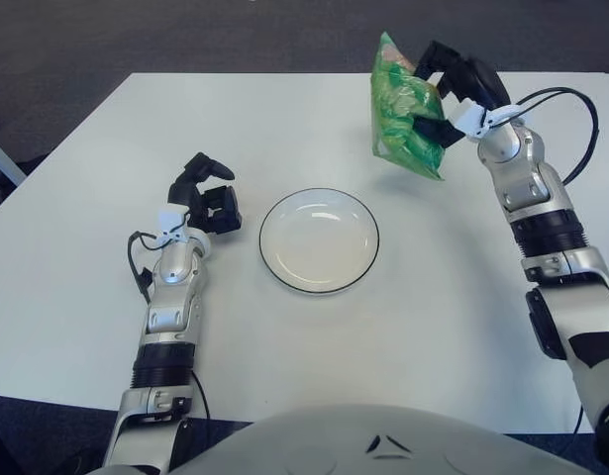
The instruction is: Put the snack into the plate.
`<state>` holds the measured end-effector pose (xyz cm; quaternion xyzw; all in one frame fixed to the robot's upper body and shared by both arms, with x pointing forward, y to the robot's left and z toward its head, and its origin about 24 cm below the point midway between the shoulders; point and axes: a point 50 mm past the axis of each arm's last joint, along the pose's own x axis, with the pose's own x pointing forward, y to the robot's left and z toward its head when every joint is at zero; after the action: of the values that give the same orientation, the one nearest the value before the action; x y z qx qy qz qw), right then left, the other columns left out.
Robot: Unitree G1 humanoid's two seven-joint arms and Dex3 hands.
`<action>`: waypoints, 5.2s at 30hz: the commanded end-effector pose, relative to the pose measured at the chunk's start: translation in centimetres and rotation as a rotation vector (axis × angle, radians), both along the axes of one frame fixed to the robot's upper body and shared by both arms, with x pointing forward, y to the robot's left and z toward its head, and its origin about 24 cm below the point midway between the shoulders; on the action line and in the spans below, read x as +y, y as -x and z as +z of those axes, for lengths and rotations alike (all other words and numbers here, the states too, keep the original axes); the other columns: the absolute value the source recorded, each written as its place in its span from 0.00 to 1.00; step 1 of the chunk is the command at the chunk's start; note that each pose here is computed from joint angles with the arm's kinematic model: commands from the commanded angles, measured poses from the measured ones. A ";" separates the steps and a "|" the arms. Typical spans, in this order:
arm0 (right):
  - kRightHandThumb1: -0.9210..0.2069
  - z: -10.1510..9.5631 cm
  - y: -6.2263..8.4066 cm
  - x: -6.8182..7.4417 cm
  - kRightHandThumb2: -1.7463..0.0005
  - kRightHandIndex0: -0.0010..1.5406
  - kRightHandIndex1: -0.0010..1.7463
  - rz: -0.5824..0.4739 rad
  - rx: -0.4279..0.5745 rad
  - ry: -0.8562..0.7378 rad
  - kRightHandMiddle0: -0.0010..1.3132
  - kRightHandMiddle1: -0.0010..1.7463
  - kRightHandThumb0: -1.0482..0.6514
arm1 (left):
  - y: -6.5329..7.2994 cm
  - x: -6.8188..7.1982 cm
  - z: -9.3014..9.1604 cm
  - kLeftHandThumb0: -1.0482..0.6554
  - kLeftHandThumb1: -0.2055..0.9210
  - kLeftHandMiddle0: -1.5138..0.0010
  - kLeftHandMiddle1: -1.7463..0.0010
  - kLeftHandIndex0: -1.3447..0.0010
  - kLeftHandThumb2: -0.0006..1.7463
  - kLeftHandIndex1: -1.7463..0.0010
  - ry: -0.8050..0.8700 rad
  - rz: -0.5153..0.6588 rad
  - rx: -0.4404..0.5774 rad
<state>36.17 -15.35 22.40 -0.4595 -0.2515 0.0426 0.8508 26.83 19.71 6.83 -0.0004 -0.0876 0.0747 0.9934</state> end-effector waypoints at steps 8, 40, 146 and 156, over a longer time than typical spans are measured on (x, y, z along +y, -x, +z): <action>0.83 1.6 0.0 2.1 0.05 0.56 0.95 0.102 -0.095 -0.006 0.50 1.00 0.62 | 2.1 -0.3 -4.9 0.33 0.44 0.10 0.00 0.53 0.77 0.00 0.077 0.021 0.192; 0.87 1.7 2.9 6.8 0.00 0.57 1.00 0.415 -0.090 0.095 0.52 1.00 0.62 | 1.3 -0.6 -5.4 0.33 0.45 0.11 0.00 0.53 0.76 0.00 0.110 0.041 0.196; 0.41 -2.1 7.2 6.9 0.34 0.26 1.00 0.691 0.138 0.290 0.30 0.99 0.61 | 1.0 -0.6 -5.5 0.32 0.41 0.11 0.00 0.51 0.79 0.00 0.091 0.056 0.163; 0.37 -2.2 6.4 6.3 0.51 0.11 0.69 0.677 0.129 0.320 0.09 0.82 0.40 | 1.0 -0.6 -5.6 0.32 0.43 0.11 0.00 0.52 0.79 0.00 0.091 0.045 0.164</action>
<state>29.27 -8.57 19.54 -0.4628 -0.3168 0.4039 0.7227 28.39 19.55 6.42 -0.0184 -0.0992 0.0904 0.9908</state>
